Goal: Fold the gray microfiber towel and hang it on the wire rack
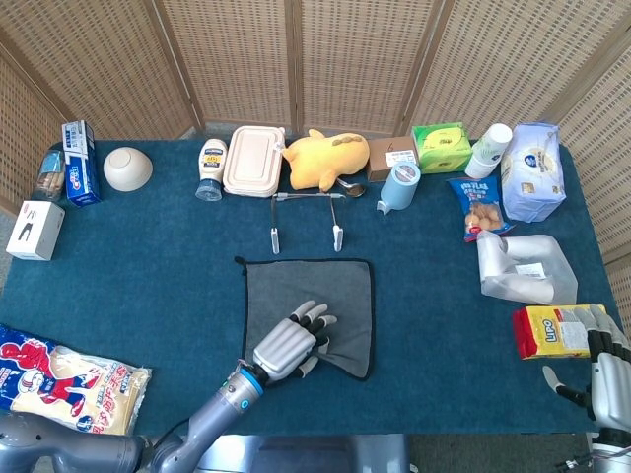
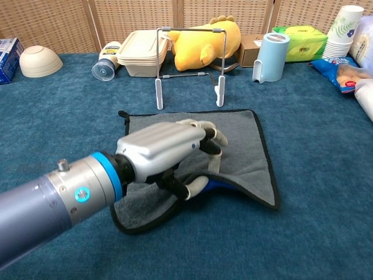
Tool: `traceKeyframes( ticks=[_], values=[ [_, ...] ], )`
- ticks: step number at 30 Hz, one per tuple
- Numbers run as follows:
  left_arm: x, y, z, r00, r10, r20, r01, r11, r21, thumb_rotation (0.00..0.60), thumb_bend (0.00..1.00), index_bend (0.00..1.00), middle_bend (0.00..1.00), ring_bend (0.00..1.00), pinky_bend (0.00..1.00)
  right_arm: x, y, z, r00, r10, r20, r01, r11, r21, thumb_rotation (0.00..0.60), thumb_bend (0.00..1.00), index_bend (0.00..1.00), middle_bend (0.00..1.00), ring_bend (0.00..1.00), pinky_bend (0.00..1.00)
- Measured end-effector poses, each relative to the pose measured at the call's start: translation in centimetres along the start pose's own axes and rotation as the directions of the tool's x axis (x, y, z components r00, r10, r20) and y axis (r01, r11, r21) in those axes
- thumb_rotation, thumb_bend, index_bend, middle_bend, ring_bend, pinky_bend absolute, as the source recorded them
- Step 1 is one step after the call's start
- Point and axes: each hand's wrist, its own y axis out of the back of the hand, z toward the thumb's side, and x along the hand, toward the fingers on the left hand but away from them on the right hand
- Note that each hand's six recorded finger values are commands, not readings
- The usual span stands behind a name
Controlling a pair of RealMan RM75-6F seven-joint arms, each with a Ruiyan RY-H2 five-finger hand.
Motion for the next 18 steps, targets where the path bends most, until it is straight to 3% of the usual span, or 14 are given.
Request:
traceKeyframes(
  ticks=[5, 18],
  values=[
    [0.7, 1.7, -0.7, 1.000, 0.022, -0.006, -0.022, 0.999, 0.040, 0.600, 0.61, 0.54, 0.18, 0.01, 0.00, -0.1, 0.0, -0.2, 1.000, 0.000, 0.001, 0.000, 1.000, -0.001, 0.600, 0.21, 0.06, 0.01, 0.00, 0.00],
    [2.7, 3.2, -3.1, 0.997, 0.037, -0.062, -0.031, 0.995, 0.097, 0.600, 0.60, 0.53, 0.16, 0.00, 0.00, -0.1, -0.2, -0.8, 1.000, 0.007, 0.014, -0.007, 1.000, -0.005, 0.600, 0.21, 0.06, 0.01, 0.00, 0.00]
  ],
)
